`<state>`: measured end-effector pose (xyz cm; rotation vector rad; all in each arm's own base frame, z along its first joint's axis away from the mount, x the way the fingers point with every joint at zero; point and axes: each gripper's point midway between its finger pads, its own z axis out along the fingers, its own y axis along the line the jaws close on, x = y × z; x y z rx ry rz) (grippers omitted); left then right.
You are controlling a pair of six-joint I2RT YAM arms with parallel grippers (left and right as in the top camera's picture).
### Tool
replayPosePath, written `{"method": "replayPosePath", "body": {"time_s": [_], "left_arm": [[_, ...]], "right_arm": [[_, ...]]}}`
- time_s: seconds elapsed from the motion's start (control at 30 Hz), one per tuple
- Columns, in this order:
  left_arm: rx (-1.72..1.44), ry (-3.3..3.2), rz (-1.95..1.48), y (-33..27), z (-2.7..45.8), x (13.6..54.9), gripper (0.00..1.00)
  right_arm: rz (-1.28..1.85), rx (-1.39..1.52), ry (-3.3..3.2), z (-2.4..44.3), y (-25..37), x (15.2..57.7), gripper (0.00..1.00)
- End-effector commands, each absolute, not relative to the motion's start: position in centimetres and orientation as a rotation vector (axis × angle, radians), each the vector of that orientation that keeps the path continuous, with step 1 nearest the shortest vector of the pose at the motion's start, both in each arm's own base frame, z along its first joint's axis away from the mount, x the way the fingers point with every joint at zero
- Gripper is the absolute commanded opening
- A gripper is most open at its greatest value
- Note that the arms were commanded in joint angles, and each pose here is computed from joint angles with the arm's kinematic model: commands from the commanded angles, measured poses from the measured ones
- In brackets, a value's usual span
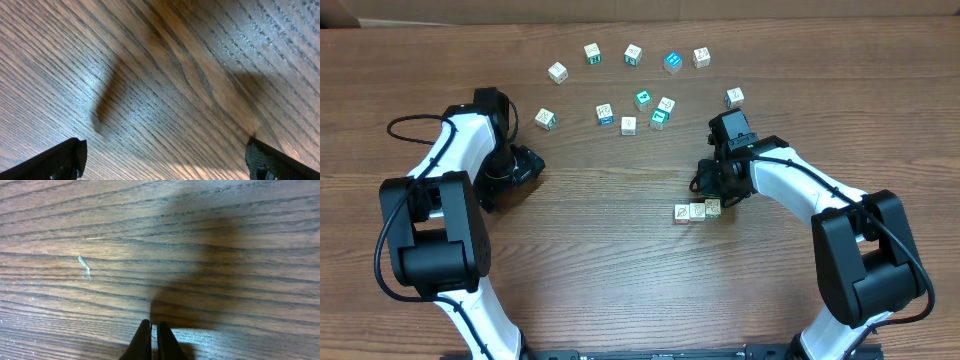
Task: Form a horizontal line
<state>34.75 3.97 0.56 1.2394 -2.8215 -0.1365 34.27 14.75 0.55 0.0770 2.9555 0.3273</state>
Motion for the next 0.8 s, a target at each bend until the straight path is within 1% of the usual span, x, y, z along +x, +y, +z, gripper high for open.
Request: {"method": "replayPosePath", "body": {"time_s": [0.0,0.77], "left_arm": [[1.219,-2.835,-0.166,4.19,0.64,34.59,0.99],[1.219,-2.835,-0.166,4.19,0.64,34.59,0.99]], "right_arm": [[0.355,0.068,2.923,1.41,15.19,35.15,0.04],[0.387,0.067,2.912,1.57,15.6,35.38,0.04]]}}
